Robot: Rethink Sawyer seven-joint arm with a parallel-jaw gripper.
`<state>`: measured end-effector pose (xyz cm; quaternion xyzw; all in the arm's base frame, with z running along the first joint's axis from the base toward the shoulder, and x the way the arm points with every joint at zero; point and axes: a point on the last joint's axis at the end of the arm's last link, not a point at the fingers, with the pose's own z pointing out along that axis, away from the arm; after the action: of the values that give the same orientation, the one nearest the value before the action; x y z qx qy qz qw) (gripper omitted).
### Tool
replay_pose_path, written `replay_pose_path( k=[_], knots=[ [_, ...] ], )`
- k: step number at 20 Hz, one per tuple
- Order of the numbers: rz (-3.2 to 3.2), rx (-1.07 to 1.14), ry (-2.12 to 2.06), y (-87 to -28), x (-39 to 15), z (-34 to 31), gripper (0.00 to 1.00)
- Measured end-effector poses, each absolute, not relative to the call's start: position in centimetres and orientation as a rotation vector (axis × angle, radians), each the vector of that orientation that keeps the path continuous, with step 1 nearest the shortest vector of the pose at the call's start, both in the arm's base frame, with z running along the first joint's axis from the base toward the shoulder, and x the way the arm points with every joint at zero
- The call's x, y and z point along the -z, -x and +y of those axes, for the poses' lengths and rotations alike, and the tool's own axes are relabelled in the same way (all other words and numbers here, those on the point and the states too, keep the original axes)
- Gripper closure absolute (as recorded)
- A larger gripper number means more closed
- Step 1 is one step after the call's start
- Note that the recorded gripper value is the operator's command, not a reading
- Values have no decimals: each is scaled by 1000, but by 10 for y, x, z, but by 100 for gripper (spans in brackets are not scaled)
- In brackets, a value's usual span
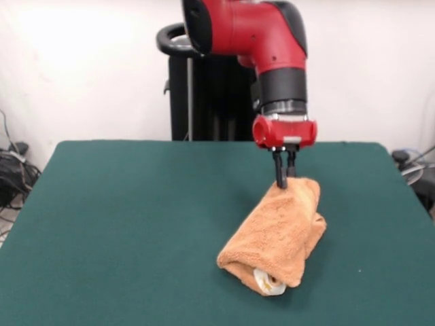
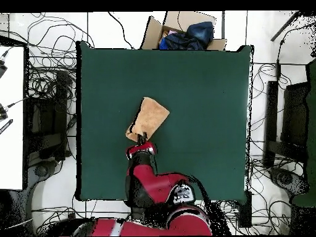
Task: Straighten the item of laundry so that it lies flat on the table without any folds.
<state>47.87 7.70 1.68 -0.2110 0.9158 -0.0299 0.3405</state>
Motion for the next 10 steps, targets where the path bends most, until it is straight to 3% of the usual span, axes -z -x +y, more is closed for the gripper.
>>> replay_pose_path(
  k=[10],
  knots=[
    [2273, -67, 251, -515, -121, 29, 100]
  ],
)
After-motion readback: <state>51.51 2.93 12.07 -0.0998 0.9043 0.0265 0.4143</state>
